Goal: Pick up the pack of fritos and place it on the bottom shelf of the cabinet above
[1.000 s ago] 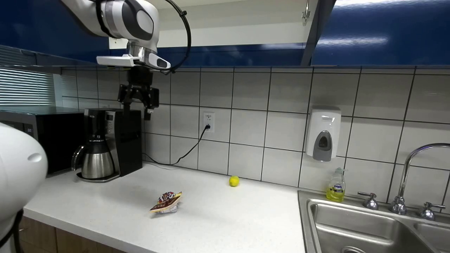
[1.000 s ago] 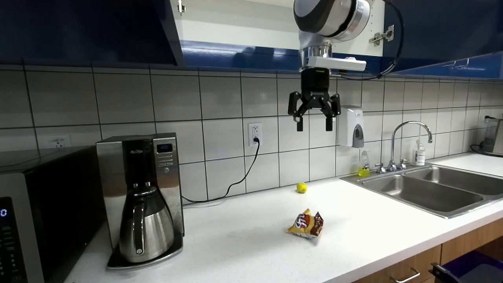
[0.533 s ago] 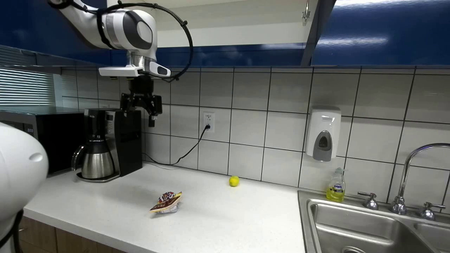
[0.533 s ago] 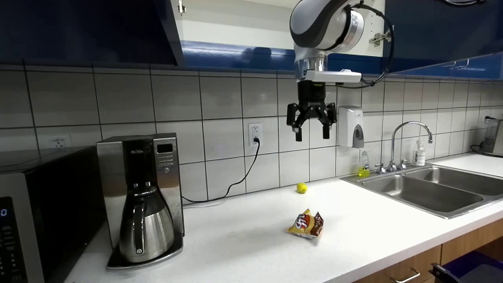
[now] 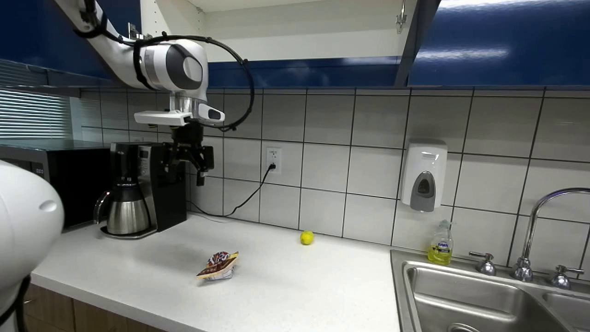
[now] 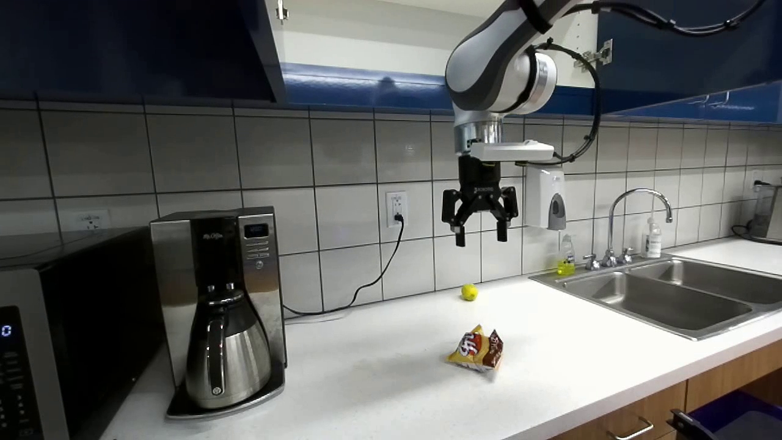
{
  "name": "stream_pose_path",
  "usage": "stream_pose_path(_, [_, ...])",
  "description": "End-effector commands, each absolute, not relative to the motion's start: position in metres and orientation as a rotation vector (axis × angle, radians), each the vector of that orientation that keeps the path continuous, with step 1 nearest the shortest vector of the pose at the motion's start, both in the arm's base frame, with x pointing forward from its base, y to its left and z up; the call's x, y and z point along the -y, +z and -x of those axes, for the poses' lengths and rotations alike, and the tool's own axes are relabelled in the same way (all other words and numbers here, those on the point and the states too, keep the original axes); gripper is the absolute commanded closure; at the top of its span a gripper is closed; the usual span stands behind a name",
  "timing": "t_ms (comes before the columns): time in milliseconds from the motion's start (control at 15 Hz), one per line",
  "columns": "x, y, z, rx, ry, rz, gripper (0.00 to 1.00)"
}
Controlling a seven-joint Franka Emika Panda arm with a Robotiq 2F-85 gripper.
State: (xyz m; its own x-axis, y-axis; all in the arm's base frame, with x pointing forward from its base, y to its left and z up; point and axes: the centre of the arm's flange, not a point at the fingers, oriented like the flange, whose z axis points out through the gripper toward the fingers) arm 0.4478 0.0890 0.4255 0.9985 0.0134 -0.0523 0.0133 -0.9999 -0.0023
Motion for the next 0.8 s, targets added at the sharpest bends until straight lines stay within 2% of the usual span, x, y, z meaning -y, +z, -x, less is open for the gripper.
stream_pose_path(0, [-0.085,0.404,-0.455,0.031,0.088,3.151,0.00])
stream_pose_path(733, [-0.069,0.318,-0.489,-0.010,0.222,3.173,0.00])
